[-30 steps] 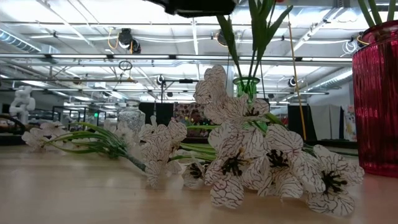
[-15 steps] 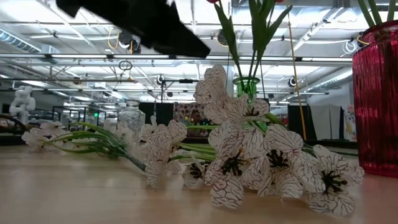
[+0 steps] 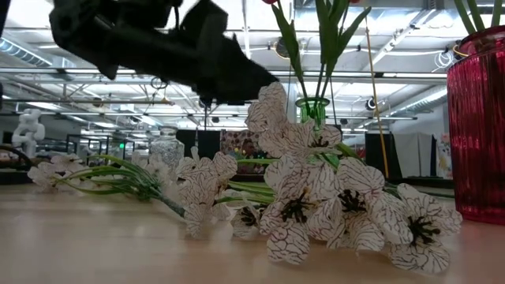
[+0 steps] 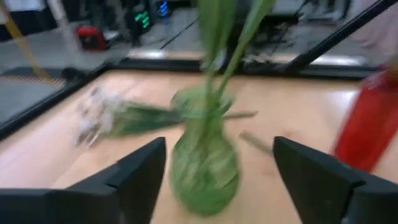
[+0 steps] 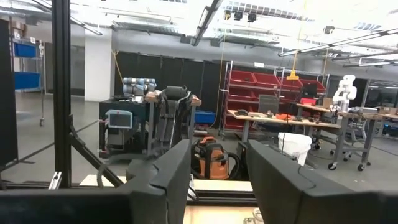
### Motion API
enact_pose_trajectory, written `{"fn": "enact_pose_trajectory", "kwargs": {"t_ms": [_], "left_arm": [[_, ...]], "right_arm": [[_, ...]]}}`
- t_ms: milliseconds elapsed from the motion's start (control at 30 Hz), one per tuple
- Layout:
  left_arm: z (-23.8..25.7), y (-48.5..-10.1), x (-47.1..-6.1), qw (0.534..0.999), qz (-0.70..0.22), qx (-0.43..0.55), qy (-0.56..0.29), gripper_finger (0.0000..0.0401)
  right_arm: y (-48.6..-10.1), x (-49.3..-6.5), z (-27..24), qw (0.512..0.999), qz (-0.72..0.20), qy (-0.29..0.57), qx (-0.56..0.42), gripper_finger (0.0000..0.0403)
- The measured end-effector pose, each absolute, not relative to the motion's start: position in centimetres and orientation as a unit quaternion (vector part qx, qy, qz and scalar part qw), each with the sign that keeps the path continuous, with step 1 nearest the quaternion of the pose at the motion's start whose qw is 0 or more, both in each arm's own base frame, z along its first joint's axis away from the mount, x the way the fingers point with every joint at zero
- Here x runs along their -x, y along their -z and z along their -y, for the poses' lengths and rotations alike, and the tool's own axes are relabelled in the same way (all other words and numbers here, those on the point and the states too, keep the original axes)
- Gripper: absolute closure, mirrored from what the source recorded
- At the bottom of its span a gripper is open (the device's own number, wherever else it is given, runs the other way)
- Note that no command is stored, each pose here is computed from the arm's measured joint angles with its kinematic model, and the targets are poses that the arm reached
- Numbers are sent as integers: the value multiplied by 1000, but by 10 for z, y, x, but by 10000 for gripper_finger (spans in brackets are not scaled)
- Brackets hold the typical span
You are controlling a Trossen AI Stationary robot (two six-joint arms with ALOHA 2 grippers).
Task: Sort flowers into vase by color
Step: Adjust the green vase
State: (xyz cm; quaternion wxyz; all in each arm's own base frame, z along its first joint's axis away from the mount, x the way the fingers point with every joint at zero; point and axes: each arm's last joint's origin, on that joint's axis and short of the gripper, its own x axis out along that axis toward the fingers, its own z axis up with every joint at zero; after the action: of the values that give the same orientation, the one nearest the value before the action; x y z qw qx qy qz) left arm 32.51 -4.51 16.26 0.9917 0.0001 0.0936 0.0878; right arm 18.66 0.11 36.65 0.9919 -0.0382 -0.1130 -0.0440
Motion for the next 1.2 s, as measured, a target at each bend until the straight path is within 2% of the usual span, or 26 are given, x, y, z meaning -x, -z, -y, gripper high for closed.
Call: {"fn": "enact_pose_trajectory", "kwargs": {"t_ms": [133,267,367,500,900,1200], "left_arm": [[36,-151,-329,989,-93,12,-112,51],[31,-141,-336,993,-84,20,-81,40],[30,-138,-348,996,-70,27,-43,39],[31,-134,-362,997,-72,27,-32,39],[13,-131,-375,996,-65,40,-52,40],[8,-135,-381,997,-64,29,-40,71]], "right_arm": [[-366,-186,-1,992,110,44,37,252],[-366,-186,-1,992,110,44,38,252],[-366,-186,-1,992,109,44,38,252],[-366,-186,-1,992,109,44,38,252],[-366,-186,-1,992,109,45,38,252],[-366,-186,-1,992,109,46,40,252]]}}
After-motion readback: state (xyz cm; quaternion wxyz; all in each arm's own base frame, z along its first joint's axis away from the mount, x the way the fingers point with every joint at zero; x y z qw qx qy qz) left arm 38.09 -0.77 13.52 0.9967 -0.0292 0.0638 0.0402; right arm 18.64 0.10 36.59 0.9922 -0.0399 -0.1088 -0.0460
